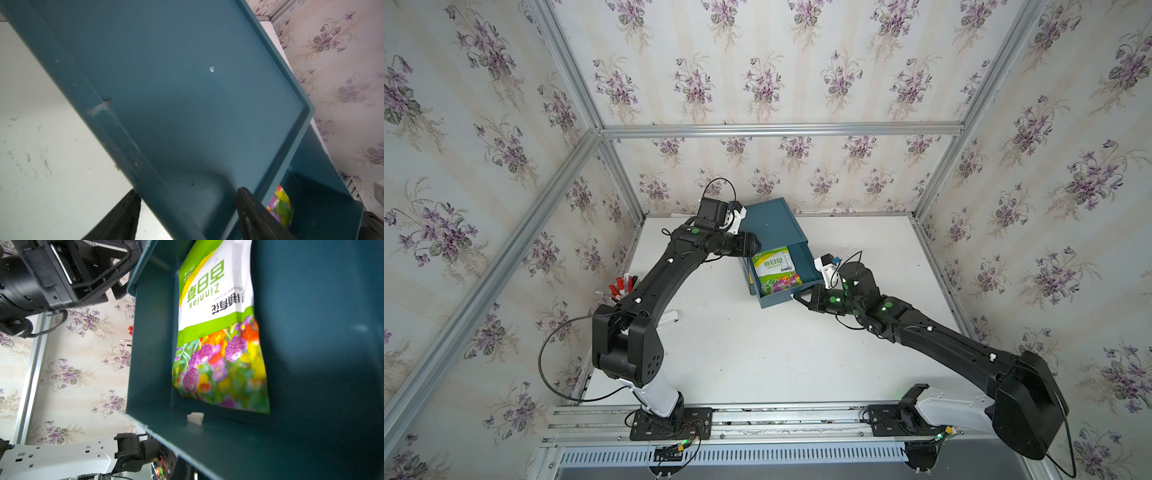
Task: Take the seed bags out of the drawer
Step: Open the drawer in the storage box.
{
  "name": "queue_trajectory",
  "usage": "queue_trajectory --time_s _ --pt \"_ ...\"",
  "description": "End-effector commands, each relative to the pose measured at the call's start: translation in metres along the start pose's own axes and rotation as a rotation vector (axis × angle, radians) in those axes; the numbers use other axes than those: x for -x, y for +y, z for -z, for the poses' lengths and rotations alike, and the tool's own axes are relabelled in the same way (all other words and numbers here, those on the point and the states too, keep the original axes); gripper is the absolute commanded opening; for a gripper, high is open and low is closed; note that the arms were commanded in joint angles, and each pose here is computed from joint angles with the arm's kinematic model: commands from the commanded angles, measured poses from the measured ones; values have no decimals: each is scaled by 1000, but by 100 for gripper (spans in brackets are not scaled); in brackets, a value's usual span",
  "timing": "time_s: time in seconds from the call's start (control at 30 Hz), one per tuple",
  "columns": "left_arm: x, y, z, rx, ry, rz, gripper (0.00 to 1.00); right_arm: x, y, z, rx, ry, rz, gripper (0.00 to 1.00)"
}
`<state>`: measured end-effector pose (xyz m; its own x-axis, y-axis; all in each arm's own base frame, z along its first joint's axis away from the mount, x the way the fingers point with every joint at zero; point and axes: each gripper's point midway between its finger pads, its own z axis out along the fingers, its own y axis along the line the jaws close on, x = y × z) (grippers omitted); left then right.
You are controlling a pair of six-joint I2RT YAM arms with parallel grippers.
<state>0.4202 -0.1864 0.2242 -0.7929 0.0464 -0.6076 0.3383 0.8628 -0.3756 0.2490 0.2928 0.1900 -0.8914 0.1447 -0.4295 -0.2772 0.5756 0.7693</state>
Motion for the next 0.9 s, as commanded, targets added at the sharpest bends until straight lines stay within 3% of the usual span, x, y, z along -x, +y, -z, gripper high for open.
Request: queue_trajectory --time_s 0.0,0.53,0.8,0.87 --pt "0 1 0 10 -2 -6 76 -8 0 3 -3 15 0 0" --pt "-3 1 1 12 6 -11 76 -21 -6 10 -38 23 -10 0" --pt "-6 1 2 15 11 -12 76 -11 0 16 -59 -7 17 47" --pt "-5 1 3 16 12 -15 76 -9 3 21 -69 -7 28 53"
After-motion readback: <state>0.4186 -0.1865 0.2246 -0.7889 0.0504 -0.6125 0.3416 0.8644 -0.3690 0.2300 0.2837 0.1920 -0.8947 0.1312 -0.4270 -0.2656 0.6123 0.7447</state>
